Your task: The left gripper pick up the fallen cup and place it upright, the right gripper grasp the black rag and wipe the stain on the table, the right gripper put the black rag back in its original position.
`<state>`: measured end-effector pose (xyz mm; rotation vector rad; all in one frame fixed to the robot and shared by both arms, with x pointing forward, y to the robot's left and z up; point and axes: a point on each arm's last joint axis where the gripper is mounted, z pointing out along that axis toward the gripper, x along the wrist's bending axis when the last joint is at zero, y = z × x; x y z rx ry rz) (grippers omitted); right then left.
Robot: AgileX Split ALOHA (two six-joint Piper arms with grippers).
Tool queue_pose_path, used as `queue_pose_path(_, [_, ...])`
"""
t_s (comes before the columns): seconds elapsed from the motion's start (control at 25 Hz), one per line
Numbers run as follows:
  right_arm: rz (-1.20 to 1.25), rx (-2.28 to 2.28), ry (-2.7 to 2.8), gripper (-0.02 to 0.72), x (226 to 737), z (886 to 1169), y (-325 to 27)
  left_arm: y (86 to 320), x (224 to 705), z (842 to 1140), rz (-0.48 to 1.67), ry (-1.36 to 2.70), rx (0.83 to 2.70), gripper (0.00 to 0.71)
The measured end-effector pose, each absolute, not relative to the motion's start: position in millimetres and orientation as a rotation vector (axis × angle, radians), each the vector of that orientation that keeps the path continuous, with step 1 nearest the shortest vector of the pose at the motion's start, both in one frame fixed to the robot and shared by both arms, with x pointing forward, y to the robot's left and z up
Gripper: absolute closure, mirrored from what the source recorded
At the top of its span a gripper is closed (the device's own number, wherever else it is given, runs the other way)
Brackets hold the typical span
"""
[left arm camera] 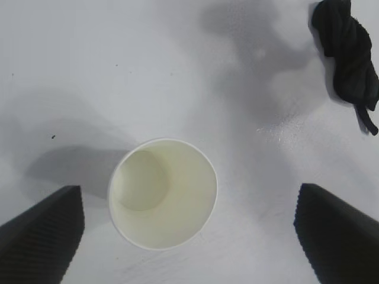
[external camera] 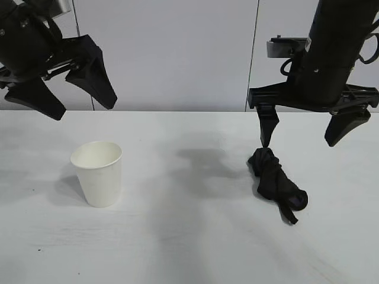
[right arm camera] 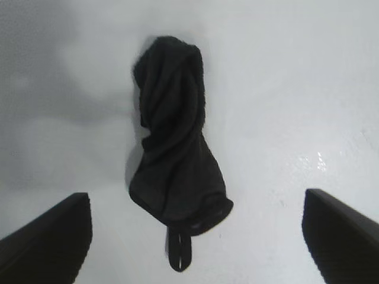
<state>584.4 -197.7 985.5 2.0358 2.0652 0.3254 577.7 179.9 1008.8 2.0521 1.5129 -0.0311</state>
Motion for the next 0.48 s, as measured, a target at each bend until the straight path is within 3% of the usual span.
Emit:
queue_pose_path(0.24, [0.583,2.174,1.944,0.009,560,1002,-222,179,578,1009,-0.051,1.549,2.018,0.016])
queue_pose_path(0.48, [0.679,2.198,1.942,0.009,556,1004,-220,178,578,1010,-0.063,1.555,2.001,0.016])
